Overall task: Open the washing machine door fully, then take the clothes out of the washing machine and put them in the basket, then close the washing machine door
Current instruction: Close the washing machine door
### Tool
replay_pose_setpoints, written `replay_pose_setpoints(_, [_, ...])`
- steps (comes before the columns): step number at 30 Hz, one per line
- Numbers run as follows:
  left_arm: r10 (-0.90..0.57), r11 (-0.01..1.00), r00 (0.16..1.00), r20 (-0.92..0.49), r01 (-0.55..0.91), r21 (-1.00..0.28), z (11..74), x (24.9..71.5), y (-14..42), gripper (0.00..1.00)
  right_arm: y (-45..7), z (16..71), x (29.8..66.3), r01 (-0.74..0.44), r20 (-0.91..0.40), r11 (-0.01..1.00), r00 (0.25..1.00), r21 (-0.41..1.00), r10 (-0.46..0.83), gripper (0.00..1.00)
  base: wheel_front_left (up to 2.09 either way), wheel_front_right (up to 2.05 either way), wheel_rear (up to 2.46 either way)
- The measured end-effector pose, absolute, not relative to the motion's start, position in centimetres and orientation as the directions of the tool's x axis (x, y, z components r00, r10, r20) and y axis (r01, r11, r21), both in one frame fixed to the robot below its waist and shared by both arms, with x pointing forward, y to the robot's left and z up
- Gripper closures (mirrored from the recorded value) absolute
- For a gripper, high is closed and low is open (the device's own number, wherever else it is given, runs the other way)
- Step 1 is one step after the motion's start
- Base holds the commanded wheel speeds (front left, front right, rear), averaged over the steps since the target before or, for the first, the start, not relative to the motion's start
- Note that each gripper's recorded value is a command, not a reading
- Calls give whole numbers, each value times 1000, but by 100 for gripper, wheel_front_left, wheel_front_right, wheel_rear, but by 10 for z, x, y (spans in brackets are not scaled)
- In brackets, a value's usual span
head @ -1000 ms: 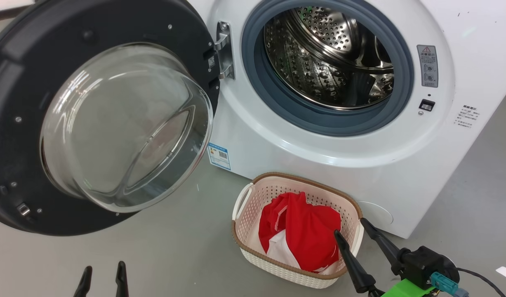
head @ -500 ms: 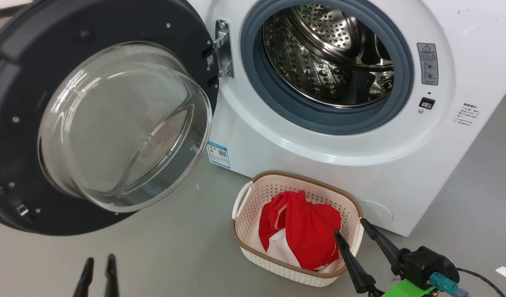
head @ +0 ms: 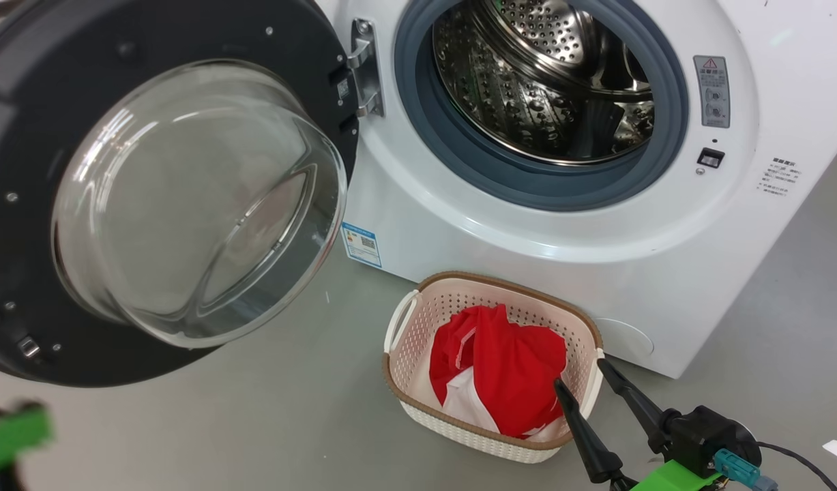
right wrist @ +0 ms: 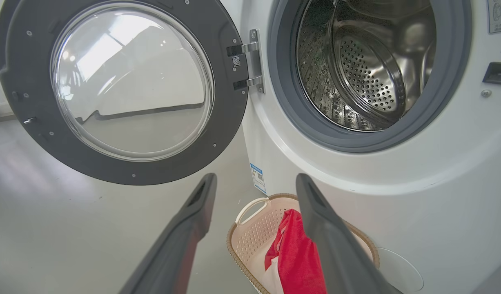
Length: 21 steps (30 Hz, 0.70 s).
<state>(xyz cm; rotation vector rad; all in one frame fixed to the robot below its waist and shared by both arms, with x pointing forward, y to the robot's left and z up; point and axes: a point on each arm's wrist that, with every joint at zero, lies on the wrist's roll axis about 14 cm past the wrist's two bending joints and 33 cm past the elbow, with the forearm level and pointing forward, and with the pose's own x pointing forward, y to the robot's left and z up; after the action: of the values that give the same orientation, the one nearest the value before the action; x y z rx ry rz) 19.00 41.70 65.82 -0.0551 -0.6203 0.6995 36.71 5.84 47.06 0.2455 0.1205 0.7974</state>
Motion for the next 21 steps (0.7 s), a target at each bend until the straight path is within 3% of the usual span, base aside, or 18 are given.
replay_pose_setpoints(10, [599, 776, 491, 632, -549, -309, 730, 194, 477, 100, 51, 463, 373, -670, -29, 689, 711, 278, 703, 0, 0, 0, 0])
replay_pose_setpoints(15, [666, 738, 481, 571, -541, -405, 726, 205, 515, 100, 47, 461, 383, -665, -27, 696, 717, 270, 696, 0, 0, 0, 0])
replay_pose_setpoints(21, [775, 614, 511, 371, -475, -630, 699, 228, 558, 100, 42, 451, 388, -655, -49, 704, 722, 275, 690, 0, 0, 0, 0])
